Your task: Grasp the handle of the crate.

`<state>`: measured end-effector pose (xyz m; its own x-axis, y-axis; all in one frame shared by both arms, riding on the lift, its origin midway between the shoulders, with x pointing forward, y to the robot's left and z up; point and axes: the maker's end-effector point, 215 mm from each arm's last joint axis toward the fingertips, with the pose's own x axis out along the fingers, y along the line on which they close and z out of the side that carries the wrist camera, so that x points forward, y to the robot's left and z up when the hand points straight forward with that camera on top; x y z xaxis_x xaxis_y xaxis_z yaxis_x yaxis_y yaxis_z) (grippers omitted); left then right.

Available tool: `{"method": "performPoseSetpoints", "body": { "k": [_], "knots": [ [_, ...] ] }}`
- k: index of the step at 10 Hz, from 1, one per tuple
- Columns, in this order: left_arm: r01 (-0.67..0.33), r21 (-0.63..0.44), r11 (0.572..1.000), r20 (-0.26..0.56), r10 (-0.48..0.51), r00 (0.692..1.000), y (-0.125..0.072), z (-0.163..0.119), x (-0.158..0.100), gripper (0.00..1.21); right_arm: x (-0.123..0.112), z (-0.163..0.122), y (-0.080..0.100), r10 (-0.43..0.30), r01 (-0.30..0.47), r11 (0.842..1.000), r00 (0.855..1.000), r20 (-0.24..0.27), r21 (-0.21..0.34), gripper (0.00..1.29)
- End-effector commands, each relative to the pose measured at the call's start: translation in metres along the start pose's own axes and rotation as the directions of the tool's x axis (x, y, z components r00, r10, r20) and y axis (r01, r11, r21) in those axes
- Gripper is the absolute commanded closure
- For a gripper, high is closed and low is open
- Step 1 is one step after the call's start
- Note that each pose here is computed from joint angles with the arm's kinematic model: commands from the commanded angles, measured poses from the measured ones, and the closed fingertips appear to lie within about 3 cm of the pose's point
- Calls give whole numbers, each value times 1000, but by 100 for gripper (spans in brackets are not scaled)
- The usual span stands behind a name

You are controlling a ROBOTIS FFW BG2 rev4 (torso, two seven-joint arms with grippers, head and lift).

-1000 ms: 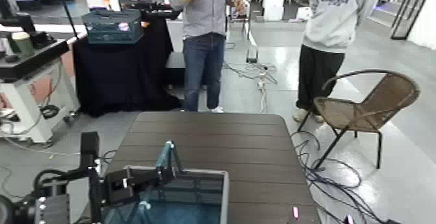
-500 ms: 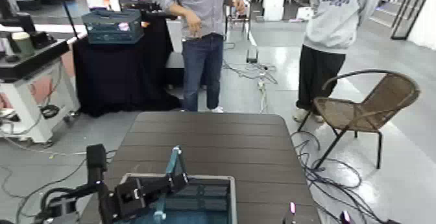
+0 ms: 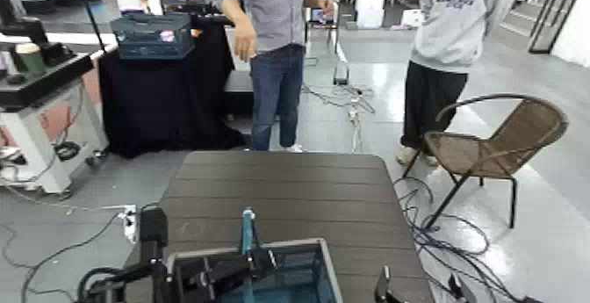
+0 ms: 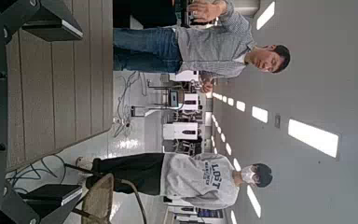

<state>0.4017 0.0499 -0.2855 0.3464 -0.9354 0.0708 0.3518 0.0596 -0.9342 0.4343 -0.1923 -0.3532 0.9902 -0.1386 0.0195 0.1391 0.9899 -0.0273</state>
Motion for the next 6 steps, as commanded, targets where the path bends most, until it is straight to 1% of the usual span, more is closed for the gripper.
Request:
{"method": "performPoseSetpoints", "body": {
  "k": [1,4,6],
  "knots": [
    [42,-48,998,-42,-44,998,-6,-18,7,120,4,-4,6,20,-20,1000,1000,-21,8,15],
    [69,-72,995,-101,-76,992,-10,-33,15,120,5,-10,8,36,-36,999,998,-45,9,15],
    [77,-73,994,-108,-85,990,-11,-34,17,120,5,-13,10,45,-44,999,997,-56,11,15]
  ]
}}
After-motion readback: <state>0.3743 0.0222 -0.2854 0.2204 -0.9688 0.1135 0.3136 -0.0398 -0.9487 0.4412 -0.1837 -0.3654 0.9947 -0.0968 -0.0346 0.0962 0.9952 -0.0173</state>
